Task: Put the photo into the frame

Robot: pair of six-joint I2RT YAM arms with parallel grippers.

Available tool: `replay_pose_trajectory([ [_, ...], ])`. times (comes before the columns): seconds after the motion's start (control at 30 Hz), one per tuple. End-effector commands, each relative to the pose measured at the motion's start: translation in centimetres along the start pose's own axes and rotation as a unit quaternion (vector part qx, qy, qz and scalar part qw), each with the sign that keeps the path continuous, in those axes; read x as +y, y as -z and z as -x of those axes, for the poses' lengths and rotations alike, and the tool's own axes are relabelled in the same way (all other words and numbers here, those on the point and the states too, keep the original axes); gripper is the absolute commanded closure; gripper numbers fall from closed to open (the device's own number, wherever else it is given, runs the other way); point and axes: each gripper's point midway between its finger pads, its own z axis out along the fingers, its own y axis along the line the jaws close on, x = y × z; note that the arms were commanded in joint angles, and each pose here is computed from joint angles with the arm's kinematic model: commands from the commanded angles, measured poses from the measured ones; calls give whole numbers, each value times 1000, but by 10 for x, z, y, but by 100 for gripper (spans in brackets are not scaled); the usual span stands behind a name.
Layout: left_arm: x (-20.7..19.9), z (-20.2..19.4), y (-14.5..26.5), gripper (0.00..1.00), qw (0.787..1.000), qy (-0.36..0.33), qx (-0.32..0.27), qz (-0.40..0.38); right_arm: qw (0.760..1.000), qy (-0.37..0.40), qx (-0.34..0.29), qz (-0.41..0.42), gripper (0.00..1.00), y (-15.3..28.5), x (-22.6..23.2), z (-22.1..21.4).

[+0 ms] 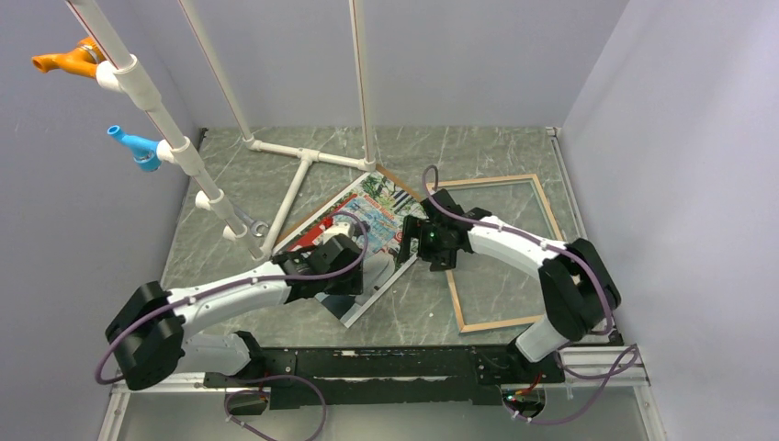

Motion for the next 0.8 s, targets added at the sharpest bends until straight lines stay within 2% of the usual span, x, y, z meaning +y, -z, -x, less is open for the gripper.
replay_pose_trajectory([
  [0.0,5,-3,-13,33,1000,-19,9,22,996,-13,-82,-19,0,-9,13,51],
  [0.2,12,-22,-28,37,999,-22,33,27,988,4,-119,-102,0,-21,-2,85],
  [0.37,18,-41,-38,38,998,-16,57,28,977,5,-112,-183,0,-37,-32,99],
  [0.77,28,-60,-44,39,996,-10,81,40,960,-8,-128,-249,0,-36,-69,126],
])
